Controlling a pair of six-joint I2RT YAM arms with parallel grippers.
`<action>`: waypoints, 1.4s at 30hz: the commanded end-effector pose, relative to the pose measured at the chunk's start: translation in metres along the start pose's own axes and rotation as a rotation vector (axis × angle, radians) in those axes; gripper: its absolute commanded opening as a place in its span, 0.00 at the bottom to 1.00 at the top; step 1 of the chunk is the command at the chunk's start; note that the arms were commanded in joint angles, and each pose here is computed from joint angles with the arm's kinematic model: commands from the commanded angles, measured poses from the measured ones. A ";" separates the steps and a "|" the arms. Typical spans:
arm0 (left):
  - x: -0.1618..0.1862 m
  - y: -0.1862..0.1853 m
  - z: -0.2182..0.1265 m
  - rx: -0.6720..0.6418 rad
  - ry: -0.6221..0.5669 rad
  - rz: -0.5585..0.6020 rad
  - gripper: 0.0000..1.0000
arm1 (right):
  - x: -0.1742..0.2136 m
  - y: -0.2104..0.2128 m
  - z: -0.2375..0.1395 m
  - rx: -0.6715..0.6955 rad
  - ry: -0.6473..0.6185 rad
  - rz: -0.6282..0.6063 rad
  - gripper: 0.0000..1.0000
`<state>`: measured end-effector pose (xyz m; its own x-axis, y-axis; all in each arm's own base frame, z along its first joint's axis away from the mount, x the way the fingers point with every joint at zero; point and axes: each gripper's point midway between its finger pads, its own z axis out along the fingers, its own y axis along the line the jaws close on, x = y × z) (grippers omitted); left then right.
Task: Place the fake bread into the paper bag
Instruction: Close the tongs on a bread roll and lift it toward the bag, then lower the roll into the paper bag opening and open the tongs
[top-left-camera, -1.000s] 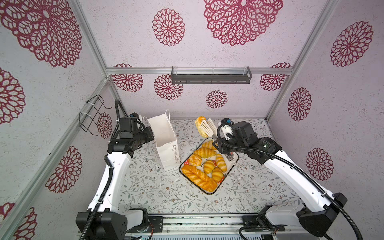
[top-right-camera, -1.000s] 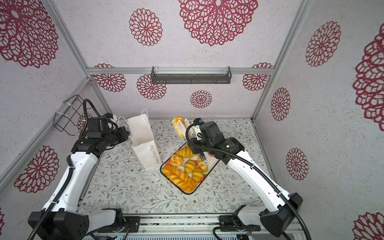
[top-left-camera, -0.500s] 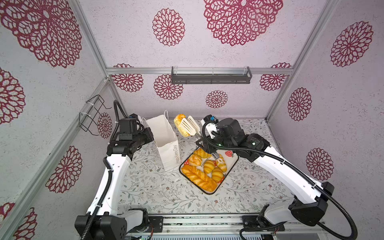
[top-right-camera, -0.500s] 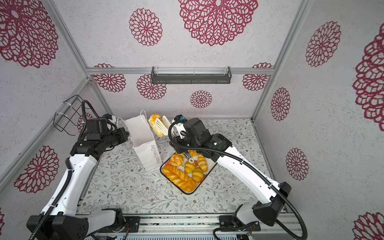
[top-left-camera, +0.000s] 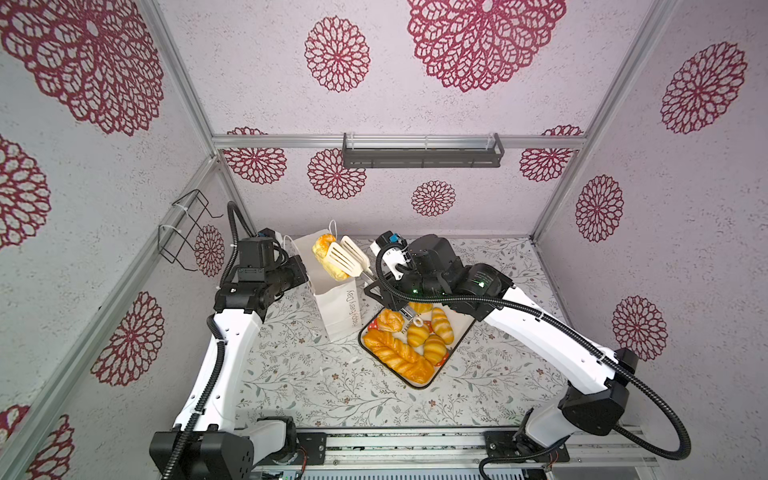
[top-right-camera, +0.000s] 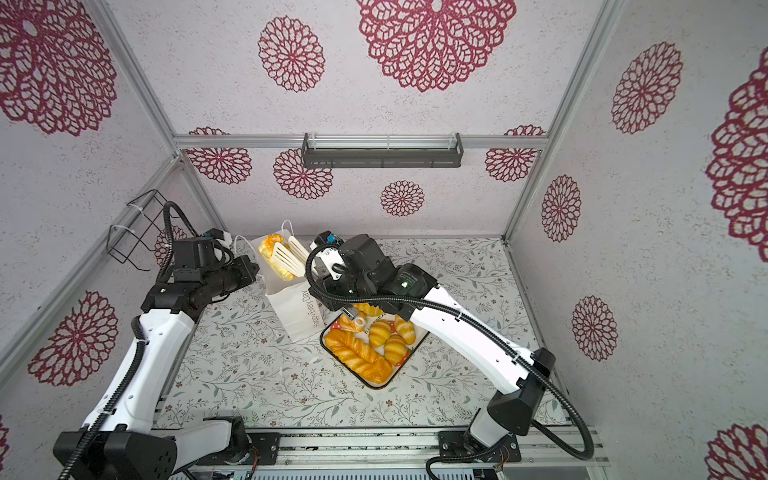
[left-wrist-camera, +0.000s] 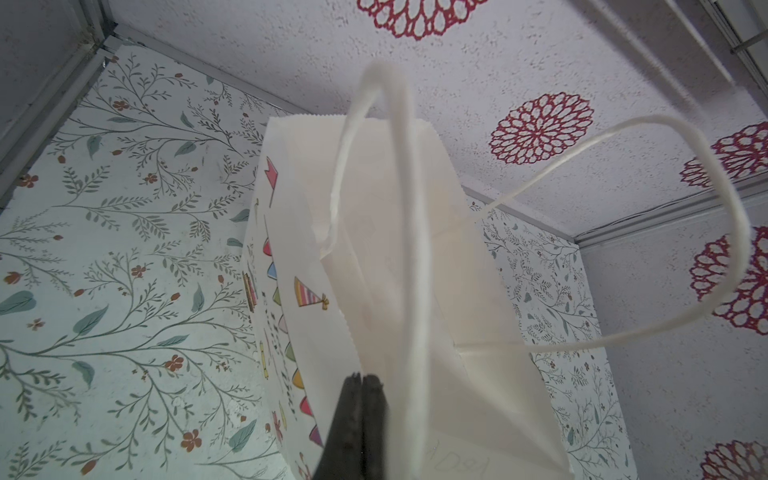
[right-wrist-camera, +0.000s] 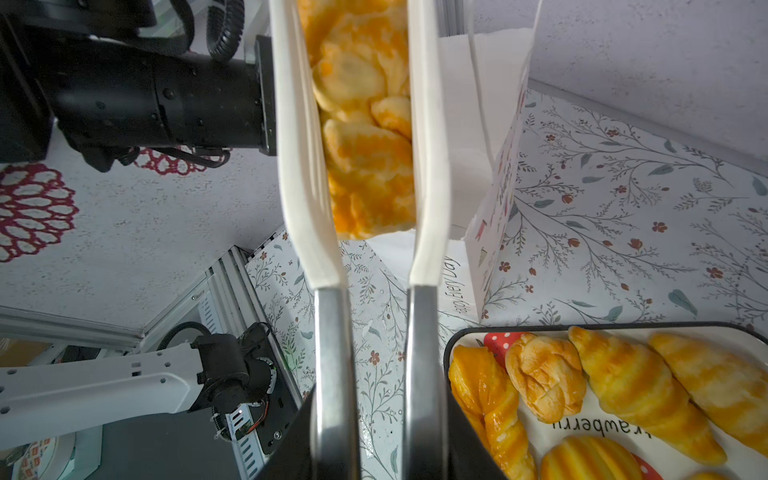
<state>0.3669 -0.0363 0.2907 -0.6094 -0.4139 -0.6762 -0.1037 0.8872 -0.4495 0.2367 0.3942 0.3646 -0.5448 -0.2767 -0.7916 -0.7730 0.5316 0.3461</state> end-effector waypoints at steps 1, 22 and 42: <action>-0.005 -0.003 -0.007 0.017 -0.035 -0.006 0.00 | -0.031 0.021 -0.011 -0.066 -0.102 -0.049 0.21; 0.004 0.001 -0.011 0.011 -0.038 -0.015 0.00 | -0.024 -0.019 0.036 0.029 -0.018 0.019 0.22; 0.006 0.002 -0.007 0.012 -0.029 -0.021 0.00 | -0.015 -0.033 0.051 0.025 0.023 0.050 0.29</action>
<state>0.3562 -0.0356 0.2913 -0.5888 -0.4288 -0.6852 -0.1044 0.8809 -0.4616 0.2846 0.4173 0.3126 -0.6200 -0.3134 -0.7193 -0.7186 0.5948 0.3604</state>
